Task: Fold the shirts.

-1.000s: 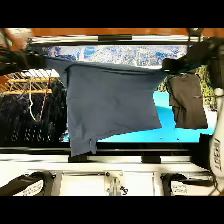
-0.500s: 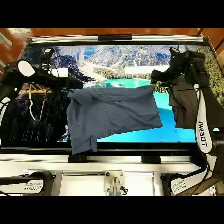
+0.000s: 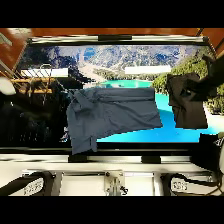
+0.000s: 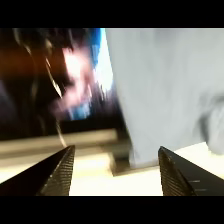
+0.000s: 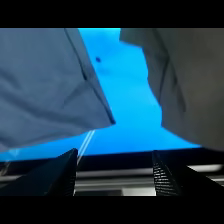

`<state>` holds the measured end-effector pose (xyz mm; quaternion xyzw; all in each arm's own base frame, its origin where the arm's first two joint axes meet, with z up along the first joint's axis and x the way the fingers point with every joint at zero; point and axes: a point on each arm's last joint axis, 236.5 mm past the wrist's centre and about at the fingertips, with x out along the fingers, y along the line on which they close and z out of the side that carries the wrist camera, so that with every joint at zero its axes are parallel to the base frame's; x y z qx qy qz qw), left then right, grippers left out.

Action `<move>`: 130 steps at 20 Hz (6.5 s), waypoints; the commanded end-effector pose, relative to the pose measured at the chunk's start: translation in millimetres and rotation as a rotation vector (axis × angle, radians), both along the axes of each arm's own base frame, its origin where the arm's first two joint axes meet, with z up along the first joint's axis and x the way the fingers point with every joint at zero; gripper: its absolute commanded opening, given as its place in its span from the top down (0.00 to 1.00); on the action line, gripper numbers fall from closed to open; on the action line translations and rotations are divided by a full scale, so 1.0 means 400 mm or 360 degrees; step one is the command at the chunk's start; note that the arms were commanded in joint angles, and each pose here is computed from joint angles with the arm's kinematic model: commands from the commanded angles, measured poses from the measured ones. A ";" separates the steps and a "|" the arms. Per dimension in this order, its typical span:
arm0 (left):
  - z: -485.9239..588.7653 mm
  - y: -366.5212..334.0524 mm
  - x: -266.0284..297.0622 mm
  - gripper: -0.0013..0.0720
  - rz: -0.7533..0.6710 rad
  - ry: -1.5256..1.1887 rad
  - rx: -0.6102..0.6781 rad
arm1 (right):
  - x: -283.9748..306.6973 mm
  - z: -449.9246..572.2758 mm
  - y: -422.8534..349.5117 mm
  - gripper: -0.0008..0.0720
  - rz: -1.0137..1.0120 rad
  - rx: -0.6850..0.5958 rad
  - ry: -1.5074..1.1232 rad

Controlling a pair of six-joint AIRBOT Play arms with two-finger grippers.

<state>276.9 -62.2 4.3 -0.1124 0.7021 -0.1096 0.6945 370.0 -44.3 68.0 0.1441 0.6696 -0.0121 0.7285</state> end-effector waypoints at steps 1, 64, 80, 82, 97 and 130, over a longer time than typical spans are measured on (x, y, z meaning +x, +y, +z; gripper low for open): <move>-0.122 -0.064 -0.172 0.16 0.0076 0.0092 -0.0179 | -0.077 -0.041 0.026 0.20 -0.0048 0.0149 0.0060; 0.683 -0.028 0.375 0.94 -0.0348 -0.1520 0.0467 | 0.167 0.330 0.119 0.90 0.0194 0.0026 -0.0823; 0.028 -0.092 0.469 0.31 -0.0283 -0.0334 0.0233 | 0.355 -0.048 0.213 0.24 -0.0115 0.0519 -0.0379; 0.064 0.003 0.428 0.25 -0.0280 -0.0217 0.0306 | 0.291 0.000 0.198 0.24 -0.0031 0.0449 -0.0333; -0.179 0.140 0.152 0.24 0.0368 0.0063 -0.0321 | -0.129 -0.140 0.176 0.24 0.0079 0.0431 0.0305; -0.058 0.071 0.194 0.94 0.0197 -0.0265 -0.0283 | -0.256 -0.444 0.220 0.23 -0.0315 0.0494 0.0460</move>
